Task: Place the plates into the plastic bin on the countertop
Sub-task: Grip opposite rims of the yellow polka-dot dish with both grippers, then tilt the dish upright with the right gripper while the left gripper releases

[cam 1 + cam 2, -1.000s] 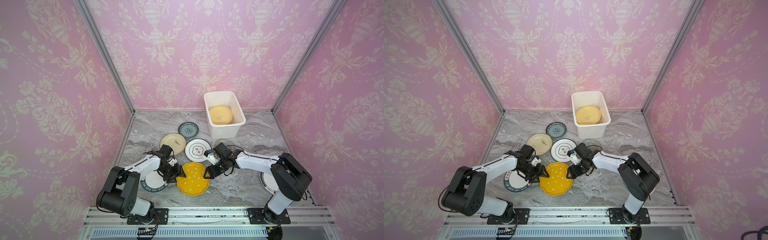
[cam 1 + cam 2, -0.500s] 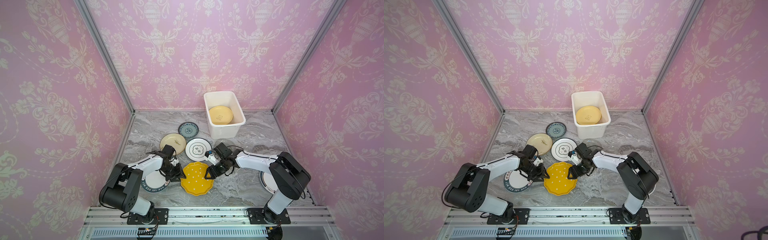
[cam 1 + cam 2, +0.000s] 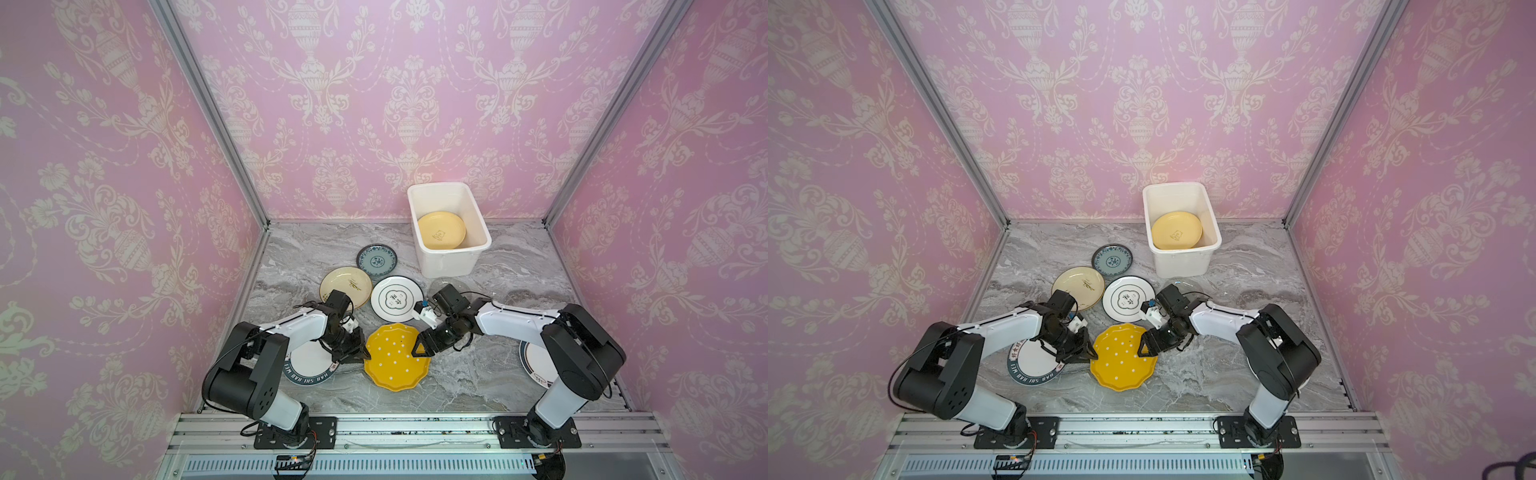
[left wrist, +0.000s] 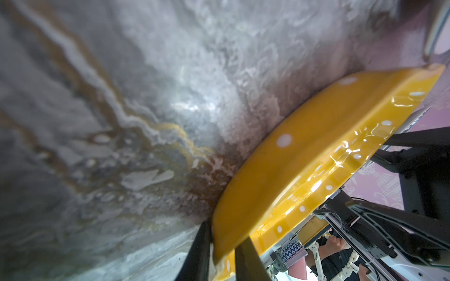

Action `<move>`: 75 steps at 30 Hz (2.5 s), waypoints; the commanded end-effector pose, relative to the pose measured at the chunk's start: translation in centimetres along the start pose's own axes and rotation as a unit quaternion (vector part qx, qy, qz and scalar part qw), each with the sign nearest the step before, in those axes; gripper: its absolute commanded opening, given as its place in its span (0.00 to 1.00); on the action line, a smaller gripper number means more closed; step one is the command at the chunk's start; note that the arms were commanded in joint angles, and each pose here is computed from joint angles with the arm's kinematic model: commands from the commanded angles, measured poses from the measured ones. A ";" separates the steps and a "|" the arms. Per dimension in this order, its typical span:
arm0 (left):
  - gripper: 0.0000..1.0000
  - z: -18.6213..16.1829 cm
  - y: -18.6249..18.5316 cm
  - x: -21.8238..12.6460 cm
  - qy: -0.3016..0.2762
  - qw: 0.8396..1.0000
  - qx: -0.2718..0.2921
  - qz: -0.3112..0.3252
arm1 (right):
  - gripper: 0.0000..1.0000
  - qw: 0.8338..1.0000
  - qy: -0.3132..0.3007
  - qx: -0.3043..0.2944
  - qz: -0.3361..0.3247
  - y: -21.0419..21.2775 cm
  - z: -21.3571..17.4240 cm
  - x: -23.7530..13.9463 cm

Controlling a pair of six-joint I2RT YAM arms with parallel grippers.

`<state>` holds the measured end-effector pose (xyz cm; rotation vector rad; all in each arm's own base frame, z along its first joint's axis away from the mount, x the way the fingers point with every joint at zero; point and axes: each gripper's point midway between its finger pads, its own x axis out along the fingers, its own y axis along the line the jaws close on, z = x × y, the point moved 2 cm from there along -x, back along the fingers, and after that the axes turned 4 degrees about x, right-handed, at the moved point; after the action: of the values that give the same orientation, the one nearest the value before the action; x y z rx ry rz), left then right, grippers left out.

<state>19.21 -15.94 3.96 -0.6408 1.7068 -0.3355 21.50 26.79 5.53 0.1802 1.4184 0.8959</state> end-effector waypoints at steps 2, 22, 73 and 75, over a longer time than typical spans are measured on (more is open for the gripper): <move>0.20 0.7 -2.7 -0.1 0.001 0.997 0.046 -0.055 | 0.69 0.994 -0.037 -0.064 0.084 3.6 1.2 -1.4; 0.13 0.4 -3.2 0.1 0.005 0.993 0.082 -0.086 | 0.64 0.991 -0.038 -0.053 0.114 4.4 1.9 -1.4; 0.09 -0.9 -4.0 -1.5 0.002 0.978 0.166 -0.127 | 0.45 0.976 -0.059 -0.056 0.201 8.5 3.1 -4.0; 0.09 -0.9 -4.0 -1.6 -0.002 0.978 0.169 -0.124 | 0.42 0.977 -0.051 -0.052 0.198 8.4 3.0 -3.5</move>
<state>18.47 -16.47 4.86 -0.5959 1.6234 -0.6066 21.73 28.02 9.08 0.4072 1.3764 1.0087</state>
